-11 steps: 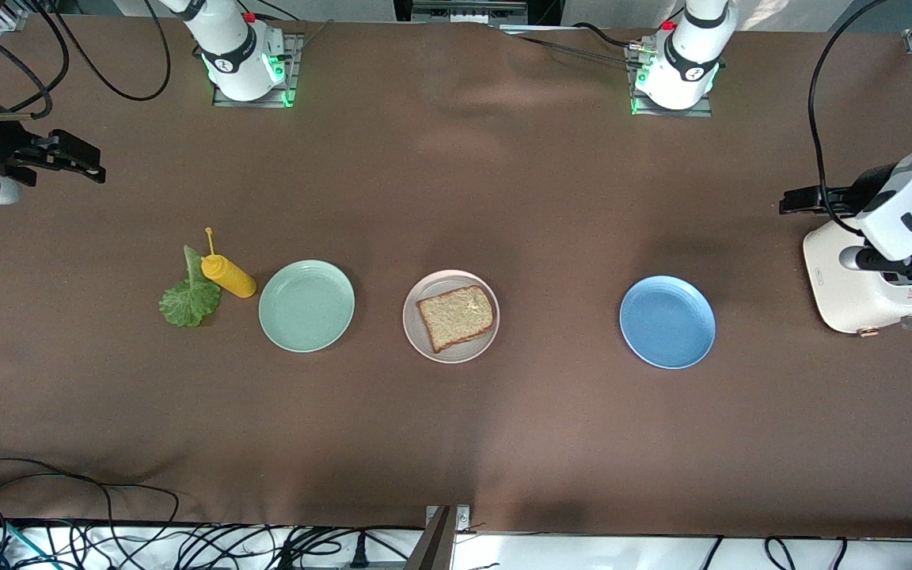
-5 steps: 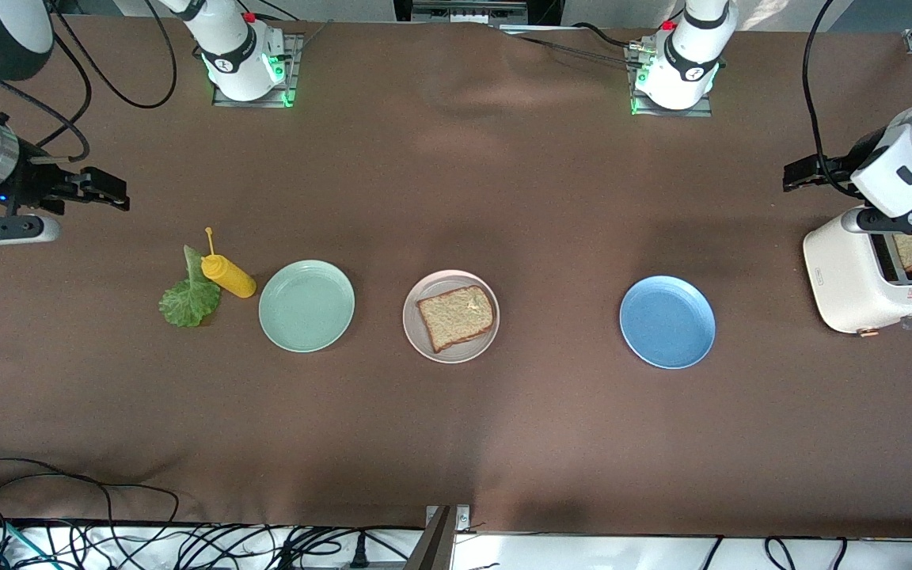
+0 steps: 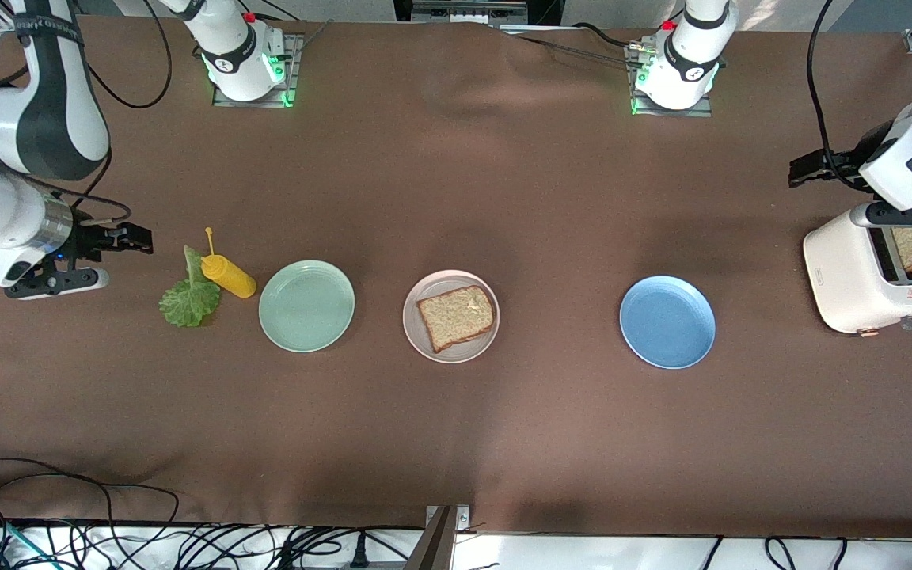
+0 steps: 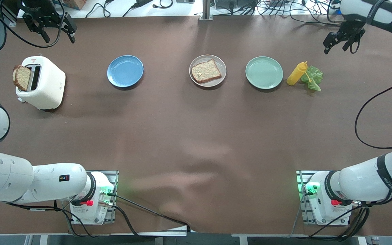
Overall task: Make sandwich on beige plate with both arms
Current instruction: 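Reach the right gripper to the lettuce leaf and grasp its stem, then carry the lettuce leaf onto the bread on the beige plate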
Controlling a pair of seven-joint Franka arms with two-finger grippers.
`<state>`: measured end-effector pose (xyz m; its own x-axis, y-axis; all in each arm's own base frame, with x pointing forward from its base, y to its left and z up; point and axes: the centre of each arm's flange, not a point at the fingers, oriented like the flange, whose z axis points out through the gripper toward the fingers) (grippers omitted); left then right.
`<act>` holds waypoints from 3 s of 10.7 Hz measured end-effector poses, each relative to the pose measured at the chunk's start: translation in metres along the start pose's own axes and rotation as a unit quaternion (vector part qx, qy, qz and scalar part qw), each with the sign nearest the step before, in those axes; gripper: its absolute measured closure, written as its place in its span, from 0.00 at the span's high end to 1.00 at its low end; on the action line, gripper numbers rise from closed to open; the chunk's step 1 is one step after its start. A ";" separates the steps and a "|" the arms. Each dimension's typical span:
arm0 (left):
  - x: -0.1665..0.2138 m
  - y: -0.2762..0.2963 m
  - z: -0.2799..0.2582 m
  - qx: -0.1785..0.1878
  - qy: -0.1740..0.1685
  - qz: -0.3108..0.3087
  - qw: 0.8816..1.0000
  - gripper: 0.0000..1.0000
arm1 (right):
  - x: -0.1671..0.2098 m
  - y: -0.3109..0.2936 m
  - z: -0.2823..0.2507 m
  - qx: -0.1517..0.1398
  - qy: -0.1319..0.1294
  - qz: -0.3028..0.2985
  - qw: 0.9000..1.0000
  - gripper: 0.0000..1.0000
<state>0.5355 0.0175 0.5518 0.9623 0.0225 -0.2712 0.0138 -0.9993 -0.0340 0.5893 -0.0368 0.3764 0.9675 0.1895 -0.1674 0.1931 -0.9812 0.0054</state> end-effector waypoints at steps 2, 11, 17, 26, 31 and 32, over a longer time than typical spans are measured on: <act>-0.001 -0.019 0.003 -0.005 -0.004 -0.016 1.000 1.00 | 0.007 0.008 0.054 0.000 -0.017 0.000 1.000 0.90; -0.001 -0.018 0.007 -0.005 -0.013 -0.015 1.000 1.00 | 0.011 0.017 0.201 0.029 -0.104 0.022 0.994 0.52; -0.001 -0.018 0.007 -0.005 -0.013 -0.015 1.000 1.00 | 0.036 0.022 0.144 0.030 -0.102 0.020 0.994 0.04; -0.002 -0.019 0.010 -0.005 -0.019 -0.016 1.000 1.00 | 0.087 -0.119 -0.085 0.006 -0.057 0.017 0.998 0.04; -0.003 -0.020 0.014 -0.006 -0.028 -0.017 0.999 1.00 | 0.081 -0.345 -0.067 0.042 -0.046 0.182 0.981 0.04; -0.002 -0.020 0.014 -0.006 -0.028 -0.018 0.999 1.00 | 0.085 -0.377 -0.054 0.062 -0.039 0.231 0.970 0.04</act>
<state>0.5291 0.0381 0.5396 0.9442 0.0587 -0.3242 0.0508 -0.9982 -0.0329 0.6075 0.3517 0.4135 0.9297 -0.2705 -0.2500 -0.2844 -0.9585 -0.0206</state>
